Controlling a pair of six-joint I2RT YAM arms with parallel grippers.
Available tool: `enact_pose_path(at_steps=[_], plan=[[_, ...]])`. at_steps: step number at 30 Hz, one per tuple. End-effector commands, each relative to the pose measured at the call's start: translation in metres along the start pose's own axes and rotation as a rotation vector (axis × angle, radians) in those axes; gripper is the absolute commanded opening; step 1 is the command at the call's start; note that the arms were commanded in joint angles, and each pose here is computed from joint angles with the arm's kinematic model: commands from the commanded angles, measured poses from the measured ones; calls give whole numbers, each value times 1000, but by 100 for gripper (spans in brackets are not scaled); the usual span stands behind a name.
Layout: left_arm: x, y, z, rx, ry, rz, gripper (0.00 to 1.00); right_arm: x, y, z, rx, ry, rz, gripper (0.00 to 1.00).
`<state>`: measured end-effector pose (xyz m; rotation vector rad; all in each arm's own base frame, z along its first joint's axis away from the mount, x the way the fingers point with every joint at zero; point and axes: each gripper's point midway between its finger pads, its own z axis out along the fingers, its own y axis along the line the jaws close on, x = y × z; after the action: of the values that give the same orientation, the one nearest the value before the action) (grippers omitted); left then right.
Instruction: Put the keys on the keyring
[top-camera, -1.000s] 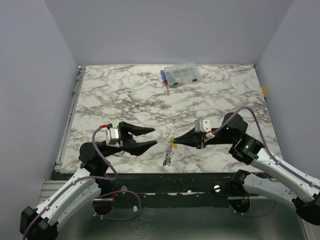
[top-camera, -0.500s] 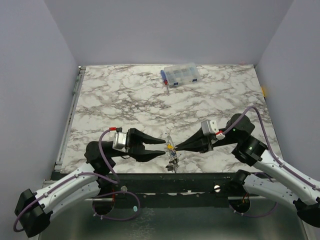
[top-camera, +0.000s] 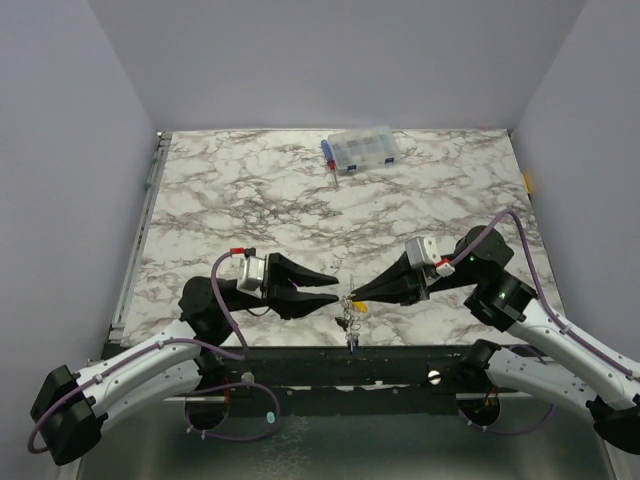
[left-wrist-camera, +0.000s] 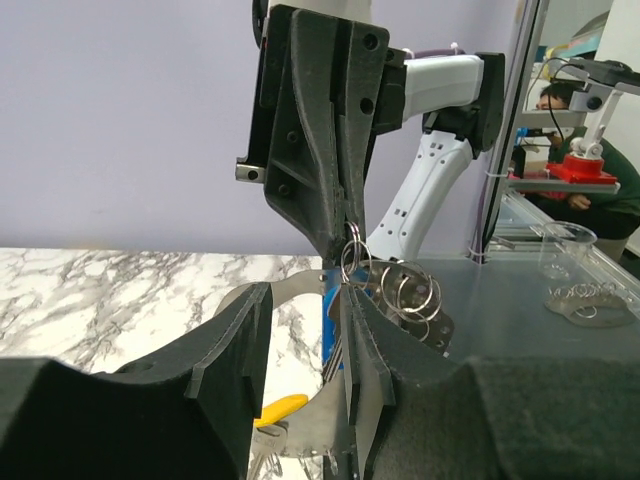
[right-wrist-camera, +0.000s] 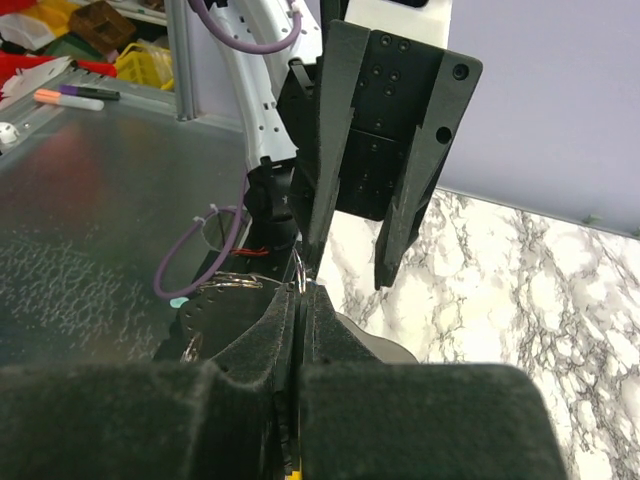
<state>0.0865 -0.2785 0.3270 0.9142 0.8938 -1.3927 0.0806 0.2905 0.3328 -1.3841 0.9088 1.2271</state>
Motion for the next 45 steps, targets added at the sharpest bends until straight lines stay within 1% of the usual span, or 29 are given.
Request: enact_pose_path(at_steps=[1,7,12,19,24,28,31,33,34,37,40,44,45], plan=[[-24,5,11,-22,-64,47,39,-21,-2,1,5,-37,-39,1],[-23,5,14,-12,-61,59,38,-19,-6,0,33,-32,-36,1],[-22,-1,11,7,-60,83,43,-19,-14,-2,87,-20,-45,1],[-17,3,16,4,-42,47,43,-13,-16,-3,97,12,-33,1],[-19,3,17,1,-48,58,44,-13,-20,-5,125,19,-33,1],[-19,4,16,-7,-46,67,47,-12,-22,-8,145,34,-44,1],[-21,9,12,-47,-40,104,52,-6,-22,-10,154,68,-30,1],[-21,10,11,-56,-36,111,53,-5,-22,-12,162,76,-25,1],[-20,10,12,-53,-31,105,52,-6,-22,-12,163,76,-25,1],[-11,12,17,-41,-2,54,44,-8,-22,-13,173,68,-19,1],[-5,13,21,-31,17,24,43,-9,-25,-13,184,72,-10,1],[-3,17,21,-49,20,29,43,-6,-25,-11,176,82,2,1],[-1,17,21,-51,23,27,42,-6,-24,-11,172,81,1,1]])
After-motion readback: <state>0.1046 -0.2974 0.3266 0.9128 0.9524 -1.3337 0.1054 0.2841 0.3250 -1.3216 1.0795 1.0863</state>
